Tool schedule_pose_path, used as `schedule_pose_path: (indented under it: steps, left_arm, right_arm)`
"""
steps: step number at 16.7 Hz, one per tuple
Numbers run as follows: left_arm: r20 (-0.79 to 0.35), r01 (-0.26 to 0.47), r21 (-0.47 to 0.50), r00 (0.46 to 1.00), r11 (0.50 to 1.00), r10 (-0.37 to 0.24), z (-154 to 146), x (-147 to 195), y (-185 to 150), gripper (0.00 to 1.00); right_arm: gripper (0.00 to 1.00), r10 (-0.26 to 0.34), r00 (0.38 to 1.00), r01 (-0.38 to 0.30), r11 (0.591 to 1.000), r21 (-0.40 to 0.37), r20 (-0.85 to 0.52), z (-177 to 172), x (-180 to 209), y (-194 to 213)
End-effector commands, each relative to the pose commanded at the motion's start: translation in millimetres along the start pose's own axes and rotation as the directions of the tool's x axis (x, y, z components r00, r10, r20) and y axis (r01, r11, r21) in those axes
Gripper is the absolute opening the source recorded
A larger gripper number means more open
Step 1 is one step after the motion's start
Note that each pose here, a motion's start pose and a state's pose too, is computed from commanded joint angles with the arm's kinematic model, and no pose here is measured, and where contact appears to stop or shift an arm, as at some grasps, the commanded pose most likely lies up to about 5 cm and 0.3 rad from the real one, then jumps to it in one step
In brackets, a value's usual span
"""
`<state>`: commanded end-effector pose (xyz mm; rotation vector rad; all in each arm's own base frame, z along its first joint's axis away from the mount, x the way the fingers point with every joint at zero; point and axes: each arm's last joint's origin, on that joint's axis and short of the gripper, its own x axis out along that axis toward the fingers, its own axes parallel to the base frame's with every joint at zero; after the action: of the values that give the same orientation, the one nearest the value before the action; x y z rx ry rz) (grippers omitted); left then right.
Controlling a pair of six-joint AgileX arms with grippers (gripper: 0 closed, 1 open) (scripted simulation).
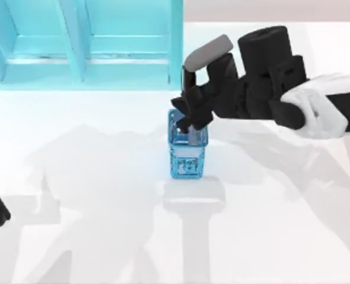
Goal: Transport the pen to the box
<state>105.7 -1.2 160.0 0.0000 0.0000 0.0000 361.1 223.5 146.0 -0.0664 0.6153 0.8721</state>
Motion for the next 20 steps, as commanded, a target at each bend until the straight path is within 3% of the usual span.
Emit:
schedule_pose_path:
  steps: [9, 16, 18, 20]
  left_arm:
    - [0.000, 0.000, 0.000, 1.000, 1.000, 0.000, 0.0, 0.0, 0.0, 1.00]
    - [0.000, 0.000, 0.000, 1.000, 1.000, 0.000, 0.0, 0.0, 0.0, 1.00]
    - [0.000, 0.000, 0.000, 1.000, 1.000, 0.000, 0.0, 0.0, 0.0, 1.00]
    - [0.000, 0.000, 0.000, 1.000, 1.000, 0.000, 0.0, 0.0, 0.0, 1.00]
  right_arm:
    - [0.00, 0.001, 1.000, -0.001, 1.000, 0.007, 0.002, 57.8, -145.1, -47.7]
    - [0.00, 0.000, 1.000, 0.000, 1.000, 0.009, 0.007, 59.7, -157.5, -49.2]
    - [0.00, -0.039, 0.999, 0.039, 0.999, 0.010, -0.005, 58.9, -167.1, -58.3]
    - [0.00, -0.118, 0.992, 0.118, 0.993, 0.015, -0.035, 56.0, -189.3, -74.6]
